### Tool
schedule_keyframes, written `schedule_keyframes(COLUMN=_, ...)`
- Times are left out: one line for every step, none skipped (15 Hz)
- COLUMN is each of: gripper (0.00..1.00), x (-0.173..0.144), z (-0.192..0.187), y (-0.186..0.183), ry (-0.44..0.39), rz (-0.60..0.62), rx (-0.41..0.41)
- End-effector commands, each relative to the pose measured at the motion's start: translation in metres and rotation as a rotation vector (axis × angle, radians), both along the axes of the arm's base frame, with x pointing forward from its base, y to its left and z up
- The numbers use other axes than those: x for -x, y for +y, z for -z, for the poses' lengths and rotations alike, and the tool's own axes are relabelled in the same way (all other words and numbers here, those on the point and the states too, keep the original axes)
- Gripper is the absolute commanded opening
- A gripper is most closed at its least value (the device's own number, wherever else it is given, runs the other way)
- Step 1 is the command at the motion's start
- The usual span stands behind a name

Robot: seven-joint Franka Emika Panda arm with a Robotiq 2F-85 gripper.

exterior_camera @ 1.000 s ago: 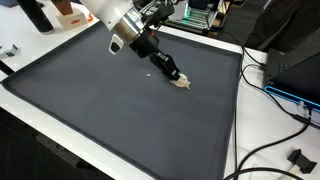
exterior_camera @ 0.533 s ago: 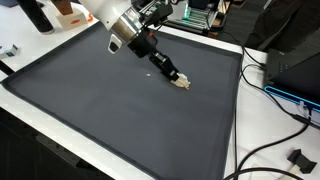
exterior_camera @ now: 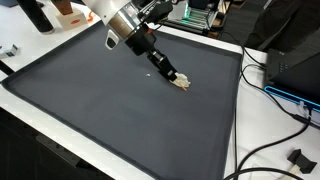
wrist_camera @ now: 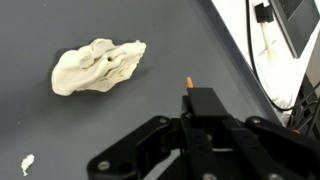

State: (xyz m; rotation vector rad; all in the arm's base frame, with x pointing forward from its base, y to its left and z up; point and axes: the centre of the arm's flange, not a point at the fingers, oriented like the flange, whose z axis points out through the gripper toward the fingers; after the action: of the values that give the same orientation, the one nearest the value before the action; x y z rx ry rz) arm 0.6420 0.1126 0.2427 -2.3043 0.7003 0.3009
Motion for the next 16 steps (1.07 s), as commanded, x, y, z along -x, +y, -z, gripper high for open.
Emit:
schedule_keyframes(gripper=0.03, x=0.01, z=-0.013, y=0.002, ry=-0.006, rz=0.042, rx=0.038)
schedule_keyframes(gripper=0.03, x=0.01, z=-0.016, y=0.002, ry=-0.013, rz=0.048, rx=0.046)
schedule_keyframes(gripper=0.03, x=0.011, z=-0.021, y=0.003, ry=-0.02, rz=0.055, rx=0.057)
schedule_keyframes(gripper=0.03, x=0.011, z=-0.026, y=0.004, ry=-0.028, rz=0.059, rx=0.067)
schedule_keyframes(gripper=0.03, x=0.011, z=-0.03, y=0.005, ry=-0.04, rz=0.057, rx=0.086)
schedule_keyframes(gripper=0.03, x=0.011, z=-0.034, y=0.006, ry=-0.05, rz=0.056, rx=0.105)
schedule_keyframes(gripper=0.03, x=0.012, z=-0.039, y=0.008, ry=-0.06, rz=0.047, rx=0.128)
schedule_keyframes(gripper=0.03, x=0.013, z=-0.043, y=0.009, ry=-0.069, rz=0.043, rx=0.153)
schedule_keyframes(gripper=0.03, x=0.015, z=-0.048, y=0.01, ry=-0.078, rz=0.034, rx=0.179)
schedule_keyframes(gripper=0.03, x=0.016, z=-0.052, y=0.012, ry=-0.087, rz=0.025, rx=0.203)
schedule_keyframes(gripper=0.03, x=0.017, z=-0.057, y=0.014, ry=-0.095, rz=0.013, rx=0.232)
schedule_keyframes(gripper=0.03, x=0.018, z=-0.061, y=0.016, ry=-0.103, rz=0.004, rx=0.258)
schedule_keyframes(gripper=0.03, x=0.02, z=-0.065, y=0.018, ry=-0.111, rz=-0.006, rx=0.286)
schedule_keyframes(gripper=0.03, x=0.021, z=-0.069, y=0.021, ry=-0.118, rz=-0.017, rx=0.315)
schedule_keyframes(gripper=0.03, x=0.022, z=-0.073, y=0.024, ry=-0.125, rz=-0.029, rx=0.344)
schedule_keyframes(gripper=0.03, x=0.023, z=-0.076, y=0.027, ry=-0.13, rz=-0.042, rx=0.374)
